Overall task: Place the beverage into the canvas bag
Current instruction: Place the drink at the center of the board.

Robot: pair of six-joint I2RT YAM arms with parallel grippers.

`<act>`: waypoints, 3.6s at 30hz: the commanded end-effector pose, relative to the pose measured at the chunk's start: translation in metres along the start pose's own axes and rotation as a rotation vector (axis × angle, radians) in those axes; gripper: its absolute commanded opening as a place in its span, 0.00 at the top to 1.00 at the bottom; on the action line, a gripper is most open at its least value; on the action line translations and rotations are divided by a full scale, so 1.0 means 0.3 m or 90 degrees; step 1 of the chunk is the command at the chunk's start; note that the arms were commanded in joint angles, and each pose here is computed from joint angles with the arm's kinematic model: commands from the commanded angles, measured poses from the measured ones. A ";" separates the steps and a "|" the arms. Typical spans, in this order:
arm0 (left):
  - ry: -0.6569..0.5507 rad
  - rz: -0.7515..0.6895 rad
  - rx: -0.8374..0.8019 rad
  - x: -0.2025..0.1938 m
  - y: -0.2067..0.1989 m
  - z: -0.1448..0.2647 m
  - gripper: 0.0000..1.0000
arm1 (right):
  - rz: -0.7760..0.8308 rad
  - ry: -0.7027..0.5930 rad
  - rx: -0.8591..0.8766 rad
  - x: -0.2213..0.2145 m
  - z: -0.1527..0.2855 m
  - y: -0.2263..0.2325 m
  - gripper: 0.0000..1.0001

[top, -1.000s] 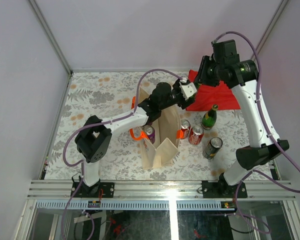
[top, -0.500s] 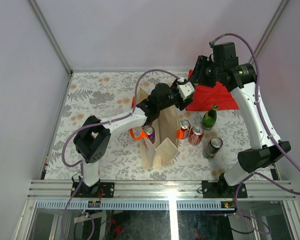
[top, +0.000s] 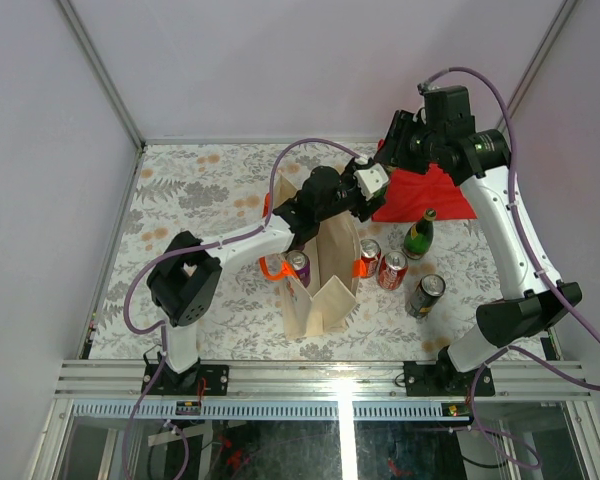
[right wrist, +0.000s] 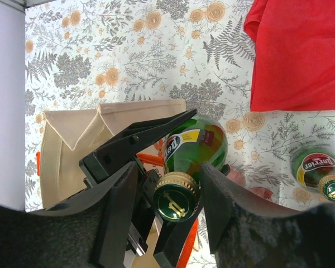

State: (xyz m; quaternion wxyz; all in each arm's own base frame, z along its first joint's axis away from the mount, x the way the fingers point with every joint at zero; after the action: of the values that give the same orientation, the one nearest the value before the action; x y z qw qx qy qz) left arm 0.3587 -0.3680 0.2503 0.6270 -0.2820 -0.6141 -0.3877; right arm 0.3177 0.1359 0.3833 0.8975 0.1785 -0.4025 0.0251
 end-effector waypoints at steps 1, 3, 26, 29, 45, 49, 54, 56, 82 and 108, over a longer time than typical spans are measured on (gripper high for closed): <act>-0.159 -0.021 0.027 0.239 0.027 0.041 1.00 | 0.003 -0.012 0.015 -0.003 0.038 0.019 0.47; -0.158 -0.019 0.026 0.237 0.027 0.041 1.00 | 0.004 -0.004 0.006 -0.009 0.038 0.013 0.52; -0.149 -0.008 0.019 0.228 0.024 0.024 1.00 | 0.033 0.066 -0.046 -0.066 0.001 -0.026 0.56; -0.150 -0.010 0.017 0.229 0.024 0.022 1.00 | 0.035 0.071 -0.047 -0.072 -0.023 -0.029 0.67; -0.123 -0.011 0.016 0.154 0.026 -0.028 0.71 | 0.060 0.043 -0.074 -0.048 -0.043 -0.039 1.00; -0.122 -0.008 0.015 0.153 0.024 -0.026 0.49 | 0.061 0.024 -0.077 -0.030 -0.037 -0.037 1.00; -0.125 -0.003 0.019 0.159 0.020 -0.005 0.21 | 0.061 -0.004 -0.080 -0.001 -0.033 -0.032 1.00; -0.127 -0.003 0.020 0.159 0.020 0.008 0.09 | 0.062 -0.011 -0.084 0.009 -0.031 -0.032 1.00; -0.125 0.048 0.213 0.319 0.165 0.480 0.00 | 0.073 0.014 -0.108 -0.021 -0.242 -0.071 1.00; -0.058 0.121 0.355 0.300 0.308 0.722 0.00 | 0.133 0.139 -0.156 -0.167 -0.496 -0.058 0.99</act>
State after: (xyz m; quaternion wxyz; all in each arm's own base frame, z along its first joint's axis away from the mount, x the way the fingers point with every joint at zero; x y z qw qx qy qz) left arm 0.3148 -0.1566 0.3646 0.6871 -0.1725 -0.6900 -0.1488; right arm 0.3860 0.1689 0.2387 0.9527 0.0194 -0.2899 0.0894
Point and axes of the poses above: each gripper's point midway between its finger pads, its own z axis back along the fingers, its own y axis along the line the jaws close on, x = y × z, the point moved 8 cm from there along z, back along the fingers, and after that the axes turned 10 degrees about z, right-handed, at the moved point
